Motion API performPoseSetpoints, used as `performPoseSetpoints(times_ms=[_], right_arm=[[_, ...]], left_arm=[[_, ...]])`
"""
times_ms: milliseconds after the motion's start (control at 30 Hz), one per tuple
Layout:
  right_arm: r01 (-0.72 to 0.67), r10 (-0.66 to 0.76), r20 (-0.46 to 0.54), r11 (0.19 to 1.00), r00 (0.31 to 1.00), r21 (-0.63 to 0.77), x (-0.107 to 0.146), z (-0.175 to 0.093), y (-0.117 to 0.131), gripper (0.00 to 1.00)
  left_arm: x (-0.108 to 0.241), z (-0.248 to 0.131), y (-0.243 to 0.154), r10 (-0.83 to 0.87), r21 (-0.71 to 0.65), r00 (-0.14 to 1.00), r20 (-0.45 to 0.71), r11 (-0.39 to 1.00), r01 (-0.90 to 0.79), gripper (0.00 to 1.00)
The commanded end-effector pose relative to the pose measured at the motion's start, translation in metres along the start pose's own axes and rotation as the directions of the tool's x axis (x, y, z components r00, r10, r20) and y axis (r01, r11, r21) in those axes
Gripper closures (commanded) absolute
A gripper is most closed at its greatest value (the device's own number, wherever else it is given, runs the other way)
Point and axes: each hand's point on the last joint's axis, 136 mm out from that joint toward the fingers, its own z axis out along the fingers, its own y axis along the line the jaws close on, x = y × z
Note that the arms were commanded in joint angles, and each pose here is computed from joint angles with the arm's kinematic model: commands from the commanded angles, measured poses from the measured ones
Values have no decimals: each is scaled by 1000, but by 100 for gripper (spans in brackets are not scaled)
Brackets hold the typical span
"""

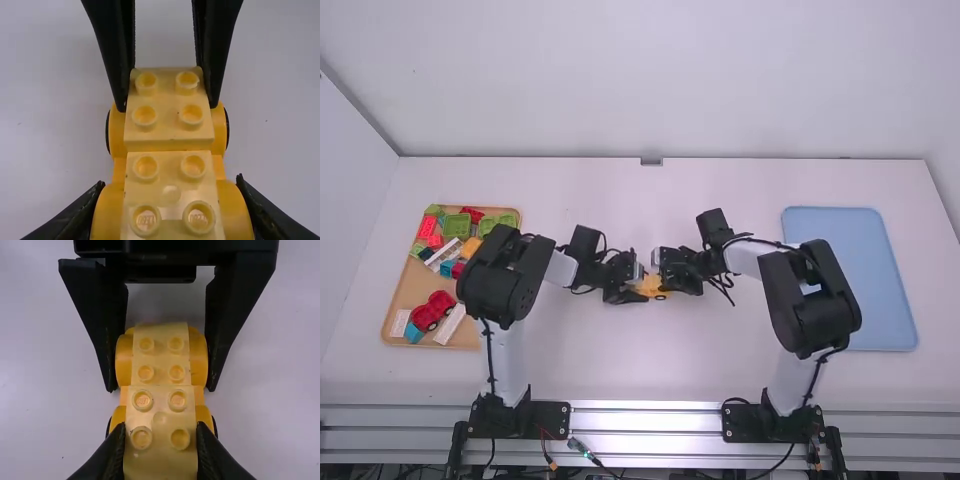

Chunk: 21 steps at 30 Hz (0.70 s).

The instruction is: Assemble lego blocks to make yellow taxi

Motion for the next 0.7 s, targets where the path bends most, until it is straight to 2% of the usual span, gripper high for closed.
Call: performPoseSetpoints(times_ms=[0, 100, 133, 167, 200, 300, 367, 400, 433, 567, 667], right_arm=[[-11, 11, -10, 1000, 1000, -20, 1, 2, 9, 100], [-11, 11, -9, 1000, 1000, -16, 1, 2, 8, 96], [-13, 13, -9, 1000, 1000, -15, 1, 2, 8, 91], [-12, 12, -8, 1000, 1000, -16, 1, 2, 8, 76], [-12, 12, -8, 1000, 1000, -16, 1, 2, 8, 75], [-9, 9, -2, 1000, 1000, -15, 0, 2, 8, 61], [-4, 4, 17, 1000, 1000, -15, -4, 1, 7, 42], [0, 0, 22, 1000, 1000, -12, -4, 1, 6, 24], [2, -2, 24, 1000, 1000, 1, -4, -1, 2, 16], [8, -9, 77, 1000, 997, 14, -10, -6, -3, 9], [9, -12, 147, 1000, 989, 19, -19, -17, -6, 9]], left_arm=[[5, 2, -2, 9, 3, 1000, -9, 1000, -9, 57], [5, 2, -2, 9, 3, 1000, -10, 1000, -9, 57], [5, 2, -2, 9, 3, 1000, -10, 1000, -9, 57], [5, 2, -2, 9, 3, 1000, -9, 1000, -9, 57], [5, 2, -2, 9, 4, 1000, -9, 1000, -9, 57], [5, 2, -2, 9, 4, 1000, -9, 1000, -9, 57], [5, 2, -2, 8, 3, 1000, -10, 1000, -8, 57], [5, 2, -2, 9, 3, 1000, -10, 1000, -8, 57], [5, 2, -2, 9, 3, 1000, -10, 1000, -9, 57], [5, 2, -2, 9, 3, 1000, -10, 1000, -8, 57], [5, 2, -2, 8, 3, 1000, -10, 1000, -8, 57]])
